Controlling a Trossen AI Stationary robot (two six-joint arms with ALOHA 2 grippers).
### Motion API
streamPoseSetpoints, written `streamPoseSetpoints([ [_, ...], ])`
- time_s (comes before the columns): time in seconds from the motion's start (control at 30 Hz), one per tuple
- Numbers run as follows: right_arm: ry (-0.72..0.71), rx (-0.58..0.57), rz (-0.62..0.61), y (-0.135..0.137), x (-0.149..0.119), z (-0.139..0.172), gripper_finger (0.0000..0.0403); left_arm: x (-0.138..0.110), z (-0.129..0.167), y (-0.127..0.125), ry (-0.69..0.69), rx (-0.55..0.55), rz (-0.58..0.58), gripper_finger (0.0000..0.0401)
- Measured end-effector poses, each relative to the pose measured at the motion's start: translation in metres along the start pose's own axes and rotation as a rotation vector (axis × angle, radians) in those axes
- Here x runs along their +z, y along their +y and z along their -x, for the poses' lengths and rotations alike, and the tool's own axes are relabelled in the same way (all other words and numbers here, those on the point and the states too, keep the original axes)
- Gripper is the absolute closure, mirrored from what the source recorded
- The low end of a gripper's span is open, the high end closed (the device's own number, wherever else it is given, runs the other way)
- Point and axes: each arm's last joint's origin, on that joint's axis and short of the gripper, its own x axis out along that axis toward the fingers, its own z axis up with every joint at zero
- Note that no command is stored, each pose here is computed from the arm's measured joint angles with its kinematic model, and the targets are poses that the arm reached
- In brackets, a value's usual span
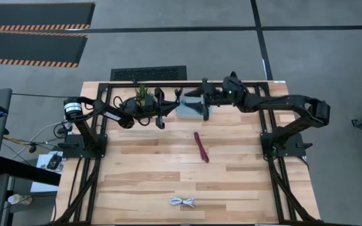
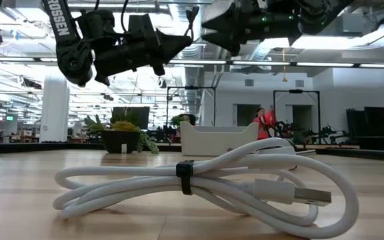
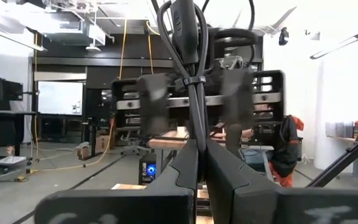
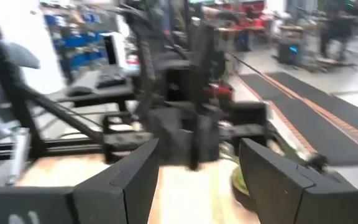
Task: Pick and place USB-C Cables
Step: Put the black charger cable into the white bin
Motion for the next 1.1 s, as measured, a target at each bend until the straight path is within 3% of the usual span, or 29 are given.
streamPoseSetpoints([
  [0.53, -0.107, 0.0, 0.009, 0.0, -0.003, -0.013, 0.0157, 0.0, 0.0, -0.001, 0.0, -0.003, 0.006, 0.0401],
  [1.1, -0.107, 0.011, -0.038, 0.001, -0.004, -0.014, 0.0157, 0.0, -0.001, -0.002, 0.003, -0.002, 0.007, 0.0401],
])
